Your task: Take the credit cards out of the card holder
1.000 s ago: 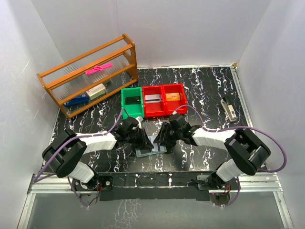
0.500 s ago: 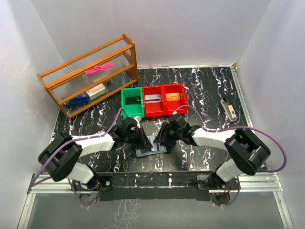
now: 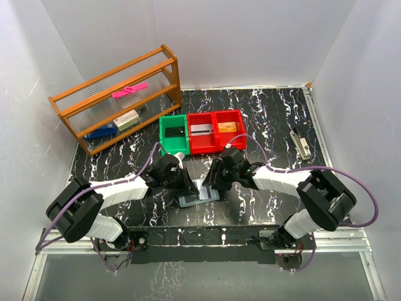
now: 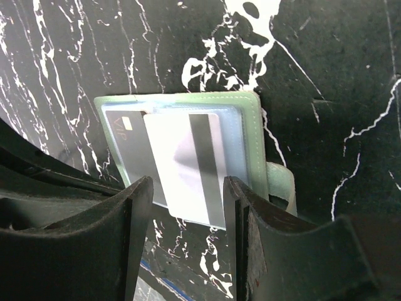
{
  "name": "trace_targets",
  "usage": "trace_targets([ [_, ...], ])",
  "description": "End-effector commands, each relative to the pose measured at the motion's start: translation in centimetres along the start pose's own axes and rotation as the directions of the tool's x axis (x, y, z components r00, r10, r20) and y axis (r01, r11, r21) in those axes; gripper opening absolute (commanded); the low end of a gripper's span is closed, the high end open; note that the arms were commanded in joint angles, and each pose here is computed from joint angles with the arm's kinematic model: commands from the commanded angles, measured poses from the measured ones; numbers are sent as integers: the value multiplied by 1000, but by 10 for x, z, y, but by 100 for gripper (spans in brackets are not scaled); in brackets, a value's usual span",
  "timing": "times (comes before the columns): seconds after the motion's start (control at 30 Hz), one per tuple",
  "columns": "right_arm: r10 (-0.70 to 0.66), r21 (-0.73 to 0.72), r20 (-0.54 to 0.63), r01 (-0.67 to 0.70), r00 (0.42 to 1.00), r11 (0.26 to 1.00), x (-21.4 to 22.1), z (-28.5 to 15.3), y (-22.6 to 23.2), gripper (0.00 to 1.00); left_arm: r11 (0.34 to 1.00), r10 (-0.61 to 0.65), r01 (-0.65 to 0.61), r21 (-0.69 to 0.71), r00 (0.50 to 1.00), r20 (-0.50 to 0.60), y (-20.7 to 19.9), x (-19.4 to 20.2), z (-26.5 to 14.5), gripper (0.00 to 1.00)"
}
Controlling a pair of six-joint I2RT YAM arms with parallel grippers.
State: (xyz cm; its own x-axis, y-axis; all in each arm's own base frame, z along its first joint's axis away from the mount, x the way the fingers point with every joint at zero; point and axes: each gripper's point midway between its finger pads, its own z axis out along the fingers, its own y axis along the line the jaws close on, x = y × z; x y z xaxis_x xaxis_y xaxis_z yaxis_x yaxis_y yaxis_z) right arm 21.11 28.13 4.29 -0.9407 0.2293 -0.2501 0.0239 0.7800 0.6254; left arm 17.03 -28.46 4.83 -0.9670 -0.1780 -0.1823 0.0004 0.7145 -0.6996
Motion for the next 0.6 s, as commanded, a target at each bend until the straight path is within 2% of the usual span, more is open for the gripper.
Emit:
trace_targets([
  [0.0,-58,-91,44,61,997,994,-17,-10,33,47,1000,15,-15,26,1000,0,-8,0,-4,6],
  [0.07,-59,-120,40,63,997,991,-16,-11,39,48,1000,12,-12,29,1000,0,-8,-1,-3,7],
  [0.17,-54,-109,29,57,998,992,-13,-8,34,48,1000,9,-9,30,1000,5,-9,-2,-3,15],
  [0.33,-12,10,8,11,1000,1000,-5,2,3,48,1000,-4,4,4,1000,8,-3,-1,-3,33],
  [0.43,0,53,8,-1,1000,999,-2,3,-9,48,1000,-14,14,-11,1000,-3,3,1,2,41],
  [0.57,13,82,14,-14,1000,997,0,3,-18,48,1000,-22,22,-2,1000,-17,3,2,8,44],
])
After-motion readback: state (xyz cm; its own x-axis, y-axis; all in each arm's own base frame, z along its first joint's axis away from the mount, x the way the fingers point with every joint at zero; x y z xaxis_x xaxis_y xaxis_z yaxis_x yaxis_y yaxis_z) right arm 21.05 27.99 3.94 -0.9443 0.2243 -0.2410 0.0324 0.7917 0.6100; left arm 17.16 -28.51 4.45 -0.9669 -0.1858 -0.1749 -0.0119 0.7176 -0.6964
